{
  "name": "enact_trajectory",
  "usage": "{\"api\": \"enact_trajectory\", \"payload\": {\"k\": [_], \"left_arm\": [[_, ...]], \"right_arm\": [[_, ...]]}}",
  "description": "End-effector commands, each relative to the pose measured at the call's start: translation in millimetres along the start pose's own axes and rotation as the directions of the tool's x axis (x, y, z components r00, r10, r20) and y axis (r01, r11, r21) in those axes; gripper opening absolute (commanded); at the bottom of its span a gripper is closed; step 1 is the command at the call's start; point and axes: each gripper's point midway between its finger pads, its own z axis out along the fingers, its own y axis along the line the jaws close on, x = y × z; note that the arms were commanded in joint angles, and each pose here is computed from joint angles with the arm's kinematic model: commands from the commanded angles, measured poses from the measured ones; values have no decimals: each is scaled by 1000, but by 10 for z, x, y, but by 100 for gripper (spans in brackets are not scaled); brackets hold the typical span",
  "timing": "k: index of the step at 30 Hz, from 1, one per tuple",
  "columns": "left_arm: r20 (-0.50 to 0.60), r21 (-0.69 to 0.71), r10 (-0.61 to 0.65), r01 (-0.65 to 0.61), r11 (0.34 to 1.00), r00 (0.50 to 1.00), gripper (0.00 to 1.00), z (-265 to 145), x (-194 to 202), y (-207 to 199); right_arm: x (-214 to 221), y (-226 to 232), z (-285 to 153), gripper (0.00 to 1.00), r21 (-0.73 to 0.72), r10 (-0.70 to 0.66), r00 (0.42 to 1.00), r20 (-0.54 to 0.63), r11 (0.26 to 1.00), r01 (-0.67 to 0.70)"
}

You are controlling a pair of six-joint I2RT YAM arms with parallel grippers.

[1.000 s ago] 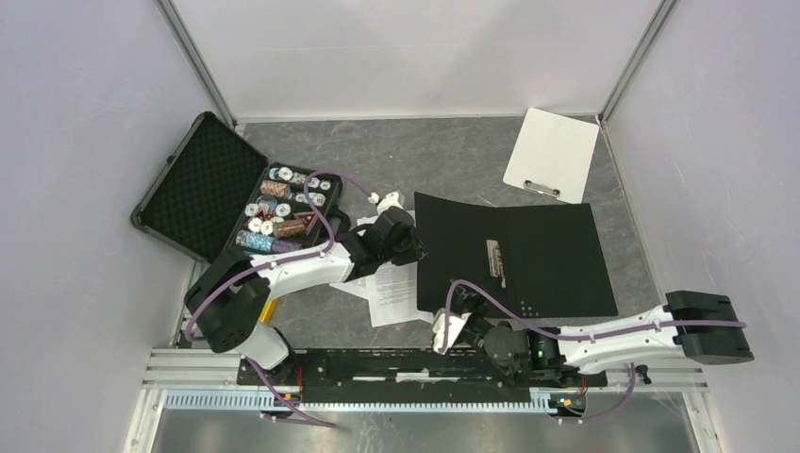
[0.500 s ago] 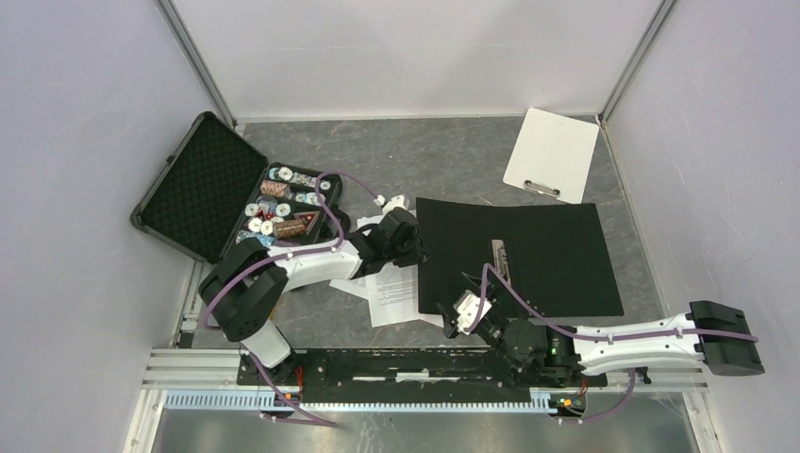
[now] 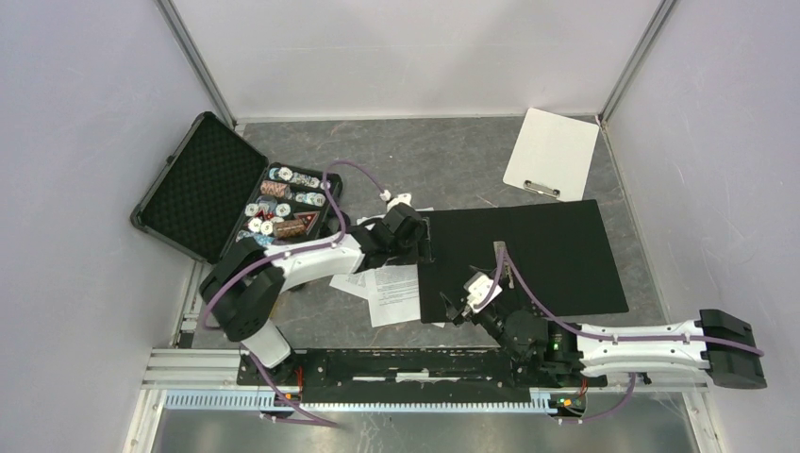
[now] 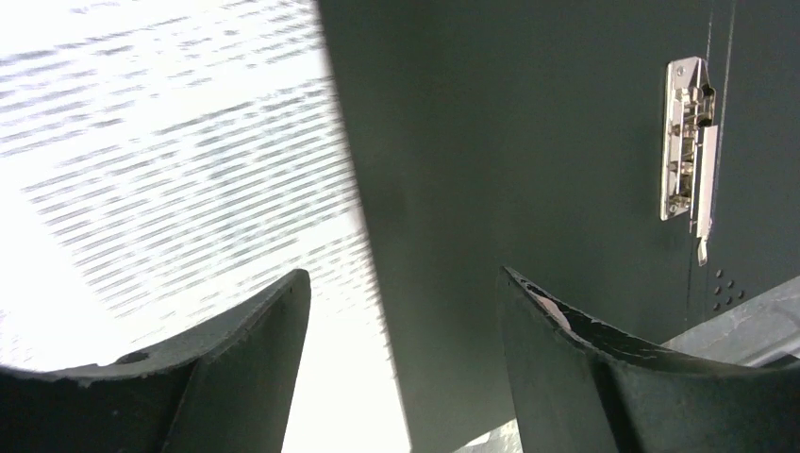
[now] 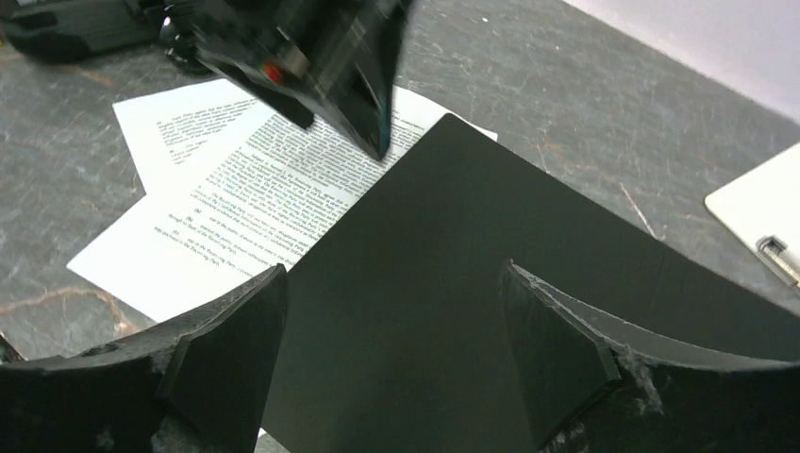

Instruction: Put the files into the folder

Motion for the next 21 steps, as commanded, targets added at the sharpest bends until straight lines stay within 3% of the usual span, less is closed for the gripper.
{"api": "enact_trajectory", "payload": {"k": [1,6,12,21], "left_arm": [[103,-150,22,-6,989,994,77,-453,-342,543],[119,-146,-88,105,984,989,76,-549,-314,985],[87,-101,-190,198,975,978,72,-415,-258,1250],[94,-65,-183,190,980,978,76,-163,-229,1282]], "right_arm": [[-150,30,119,88,1,193,981,-11,981,-193],[-149,113,380,87,-33,276,959,-71,960,-278],[-113,352,794,67,-95,284,941,-182,948,-304],[216,460,1036,65,-132,320,907,-273,922,-365]]}}
